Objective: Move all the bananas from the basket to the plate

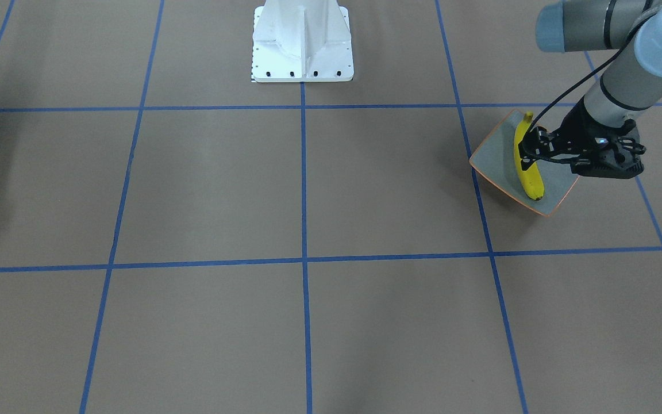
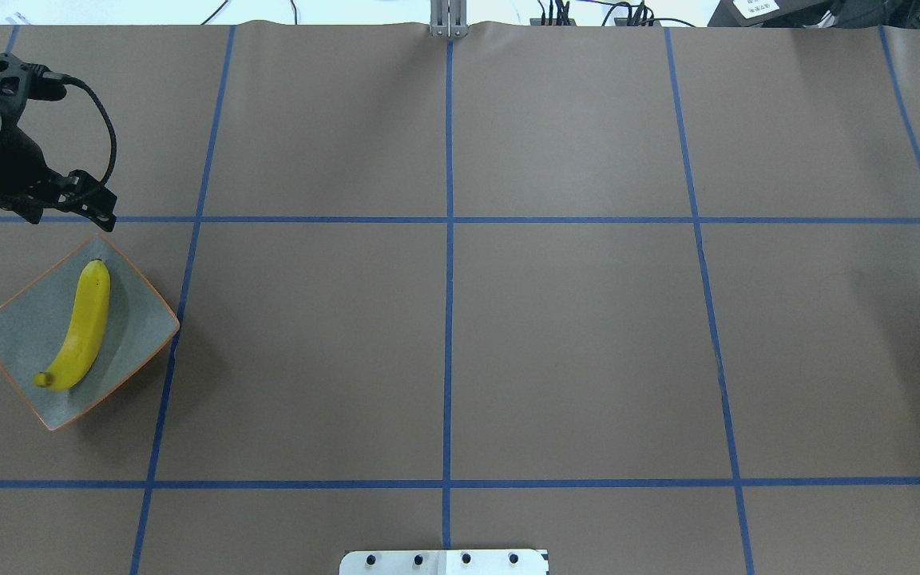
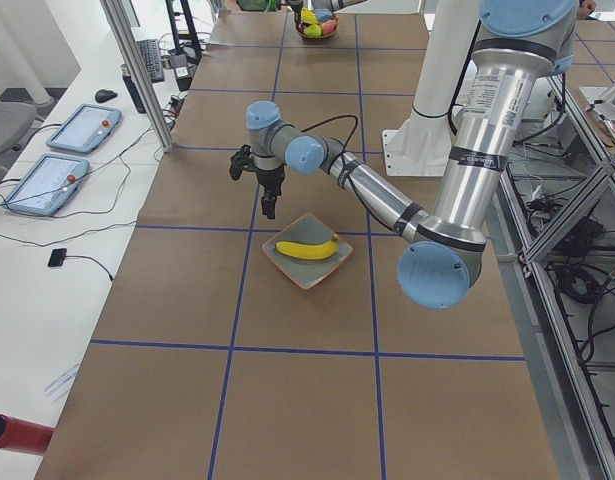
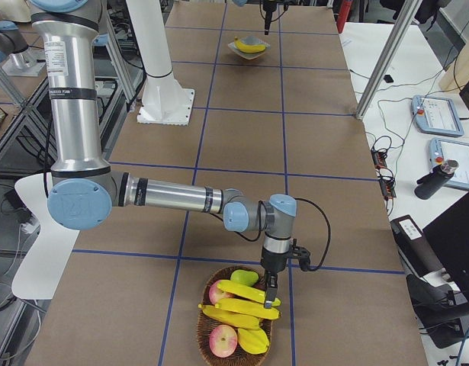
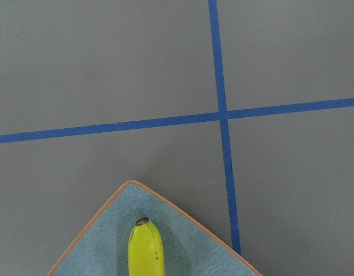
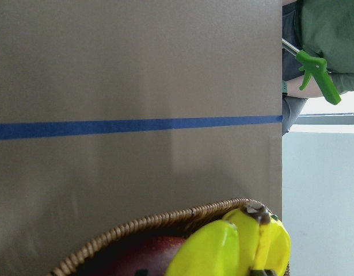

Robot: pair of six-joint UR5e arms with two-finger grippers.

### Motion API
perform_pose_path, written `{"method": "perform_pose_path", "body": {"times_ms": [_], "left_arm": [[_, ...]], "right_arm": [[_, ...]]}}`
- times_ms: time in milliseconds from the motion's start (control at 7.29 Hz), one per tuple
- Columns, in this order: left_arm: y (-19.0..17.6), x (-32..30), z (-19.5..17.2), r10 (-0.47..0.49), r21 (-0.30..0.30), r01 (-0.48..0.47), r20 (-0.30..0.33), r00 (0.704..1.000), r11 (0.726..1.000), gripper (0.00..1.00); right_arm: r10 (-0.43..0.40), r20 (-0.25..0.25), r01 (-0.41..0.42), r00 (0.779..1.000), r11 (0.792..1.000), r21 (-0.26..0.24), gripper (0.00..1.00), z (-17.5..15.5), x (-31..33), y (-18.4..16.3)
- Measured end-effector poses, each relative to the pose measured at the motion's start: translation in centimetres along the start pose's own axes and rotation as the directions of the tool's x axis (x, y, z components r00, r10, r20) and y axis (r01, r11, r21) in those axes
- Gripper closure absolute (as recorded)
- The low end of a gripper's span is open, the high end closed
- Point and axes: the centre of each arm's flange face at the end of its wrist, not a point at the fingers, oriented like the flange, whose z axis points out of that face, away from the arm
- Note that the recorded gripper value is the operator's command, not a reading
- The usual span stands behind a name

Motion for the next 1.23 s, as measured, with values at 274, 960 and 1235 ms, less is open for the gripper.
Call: {"method": "perform_pose_path", "body": {"times_ms": [274, 960, 1235], "left_arm": [[0.0, 0.1, 0.0, 0.002, 0.0, -0.002, -0.001, 1.0, 1.0, 0.0], [0.0, 0.4, -0.1, -0.009, 0.003, 0.009, -0.004, 1.0, 1.0, 0.0], [-0.2, 0.6, -0.2, -0.015, 0.005, 0.015, -0.005, 1.0, 1.0, 0.0]], "right_arm": [[0.0, 0.0, 0.0, 1.0, 1.0, 0.0, 0.99, 0.0, 0.0, 0.1], [-0.002, 0.009, 0.002, 1.0, 1.0, 0.005, 1.0, -2.3, -0.7, -1.5], [-0.011, 0.001, 0.011, 1.0, 1.0, -0.023, 1.0, -5.5, -0.8, -1.8]]}}
